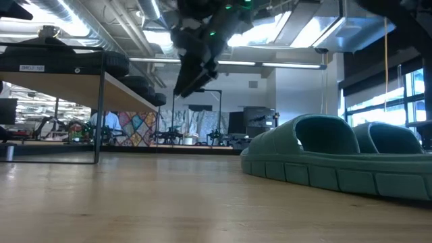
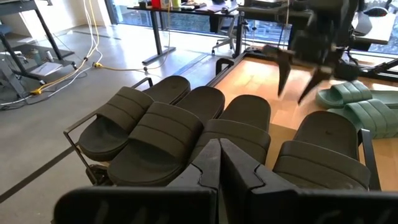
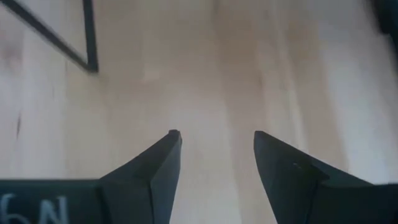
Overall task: Pick and place slides into the shelf
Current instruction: Put the green slipper under the shelf
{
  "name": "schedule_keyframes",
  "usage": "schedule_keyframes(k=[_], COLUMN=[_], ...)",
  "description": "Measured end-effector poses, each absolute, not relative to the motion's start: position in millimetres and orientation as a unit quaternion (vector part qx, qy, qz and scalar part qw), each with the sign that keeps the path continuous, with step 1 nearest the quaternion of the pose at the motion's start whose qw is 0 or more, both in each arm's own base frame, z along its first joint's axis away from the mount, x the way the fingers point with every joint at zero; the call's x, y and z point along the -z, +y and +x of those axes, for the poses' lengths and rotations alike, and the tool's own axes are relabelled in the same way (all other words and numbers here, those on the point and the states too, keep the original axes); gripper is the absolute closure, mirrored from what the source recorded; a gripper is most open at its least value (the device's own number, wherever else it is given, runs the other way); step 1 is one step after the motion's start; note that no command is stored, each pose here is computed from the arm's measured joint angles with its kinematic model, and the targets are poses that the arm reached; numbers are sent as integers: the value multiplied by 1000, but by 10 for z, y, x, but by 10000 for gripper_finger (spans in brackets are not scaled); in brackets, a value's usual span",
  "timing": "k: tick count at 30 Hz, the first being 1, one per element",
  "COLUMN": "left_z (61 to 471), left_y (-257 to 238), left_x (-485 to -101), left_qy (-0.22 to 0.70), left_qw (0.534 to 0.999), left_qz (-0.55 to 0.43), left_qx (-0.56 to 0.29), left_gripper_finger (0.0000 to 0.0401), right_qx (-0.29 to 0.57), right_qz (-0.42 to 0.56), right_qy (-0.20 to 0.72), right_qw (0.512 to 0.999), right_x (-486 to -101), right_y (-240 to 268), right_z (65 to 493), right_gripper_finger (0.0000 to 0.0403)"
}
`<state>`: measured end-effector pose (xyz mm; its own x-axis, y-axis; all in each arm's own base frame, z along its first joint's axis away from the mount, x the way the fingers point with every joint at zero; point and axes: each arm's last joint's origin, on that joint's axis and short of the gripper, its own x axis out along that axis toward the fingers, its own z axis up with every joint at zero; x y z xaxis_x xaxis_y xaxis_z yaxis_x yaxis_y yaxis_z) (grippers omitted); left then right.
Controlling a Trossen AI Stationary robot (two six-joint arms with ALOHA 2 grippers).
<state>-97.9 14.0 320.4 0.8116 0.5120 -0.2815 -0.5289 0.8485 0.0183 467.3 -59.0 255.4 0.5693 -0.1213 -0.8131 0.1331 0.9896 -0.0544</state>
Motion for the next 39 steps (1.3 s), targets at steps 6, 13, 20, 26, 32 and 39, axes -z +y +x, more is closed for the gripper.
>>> schedule_keyframes(k=[6, 13, 20, 26, 32, 39], left_z=[-980, -980, -979, -979, -979, -980], left_y=[140, 141, 141, 141, 141, 141], left_x=[-3203, -3204, -3204, -3205, -3205, -3205], left_qy=[139, 140, 139, 139, 138, 138], left_qw=[951, 951, 951, 951, 951, 951], left_qz=[-30, -27, -27, -27, -30, -30], left_qx=[-274, -275, -275, -275, -276, -276], left_gripper_finger=[401, 401, 401, 401, 401, 401], right_qx=[98, 70, -10, -24, 39, 102], right_qz=[54, 85, 63, 26, -37, -81], right_qy=[376, 372, 438, 487, 494, 518], right_qw=[920, 922, 897, 873, 868, 845], right_x=[-2691, -2729, -2824, -2808, -2684, -2405], right_y=[-537, -82, 549, 1003, 1416, 1733], right_z=[4095, 3375, 2828, 2523, 2286, 2118], right_gripper_finger=[201, 201, 201, 201, 201, 201])
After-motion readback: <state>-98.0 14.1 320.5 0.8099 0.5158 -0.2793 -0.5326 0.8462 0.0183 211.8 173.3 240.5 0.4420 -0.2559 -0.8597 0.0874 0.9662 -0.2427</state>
